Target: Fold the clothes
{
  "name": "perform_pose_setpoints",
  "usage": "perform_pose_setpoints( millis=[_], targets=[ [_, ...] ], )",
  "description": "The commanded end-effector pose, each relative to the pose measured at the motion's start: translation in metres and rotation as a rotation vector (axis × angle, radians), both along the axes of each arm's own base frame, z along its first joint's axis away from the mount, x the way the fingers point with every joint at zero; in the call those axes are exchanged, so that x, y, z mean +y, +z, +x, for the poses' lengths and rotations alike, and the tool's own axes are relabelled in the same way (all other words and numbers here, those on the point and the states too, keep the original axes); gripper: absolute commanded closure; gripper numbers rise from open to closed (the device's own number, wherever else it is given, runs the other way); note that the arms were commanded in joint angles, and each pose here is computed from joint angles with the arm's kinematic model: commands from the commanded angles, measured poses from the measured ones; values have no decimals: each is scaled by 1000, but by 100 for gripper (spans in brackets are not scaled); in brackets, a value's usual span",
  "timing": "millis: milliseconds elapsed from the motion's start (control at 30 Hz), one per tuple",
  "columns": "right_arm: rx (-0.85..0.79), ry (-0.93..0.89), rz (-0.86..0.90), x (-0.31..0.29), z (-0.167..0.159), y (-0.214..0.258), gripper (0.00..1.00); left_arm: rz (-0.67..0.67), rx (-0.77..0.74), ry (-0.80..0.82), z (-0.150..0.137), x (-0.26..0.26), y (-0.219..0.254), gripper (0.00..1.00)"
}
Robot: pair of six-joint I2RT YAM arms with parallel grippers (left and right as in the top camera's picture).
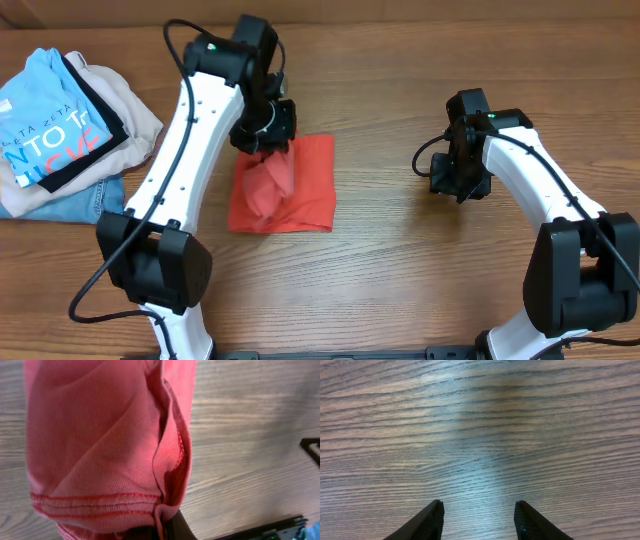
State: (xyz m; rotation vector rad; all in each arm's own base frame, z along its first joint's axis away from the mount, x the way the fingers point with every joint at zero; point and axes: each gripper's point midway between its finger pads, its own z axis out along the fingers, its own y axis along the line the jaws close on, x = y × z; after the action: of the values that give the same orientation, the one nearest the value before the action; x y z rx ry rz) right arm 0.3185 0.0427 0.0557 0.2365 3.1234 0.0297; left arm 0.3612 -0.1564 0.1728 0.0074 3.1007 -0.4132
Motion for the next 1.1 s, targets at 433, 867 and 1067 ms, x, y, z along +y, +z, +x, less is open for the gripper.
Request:
perform_pose_setpoints(
  millis=[433, 867, 1067],
  targets=[
    [-37, -3, 12, 0, 6, 10, 51, 17, -30, -73, 0, -23, -37, 95],
    [-36, -3, 12, 0, 6, 10, 51, -20, -56, -130, -1, -56, -43, 54],
    [-37, -3, 12, 0, 6, 10, 50, 30, -102, -149, 7, -43, -35, 43]
  ],
)
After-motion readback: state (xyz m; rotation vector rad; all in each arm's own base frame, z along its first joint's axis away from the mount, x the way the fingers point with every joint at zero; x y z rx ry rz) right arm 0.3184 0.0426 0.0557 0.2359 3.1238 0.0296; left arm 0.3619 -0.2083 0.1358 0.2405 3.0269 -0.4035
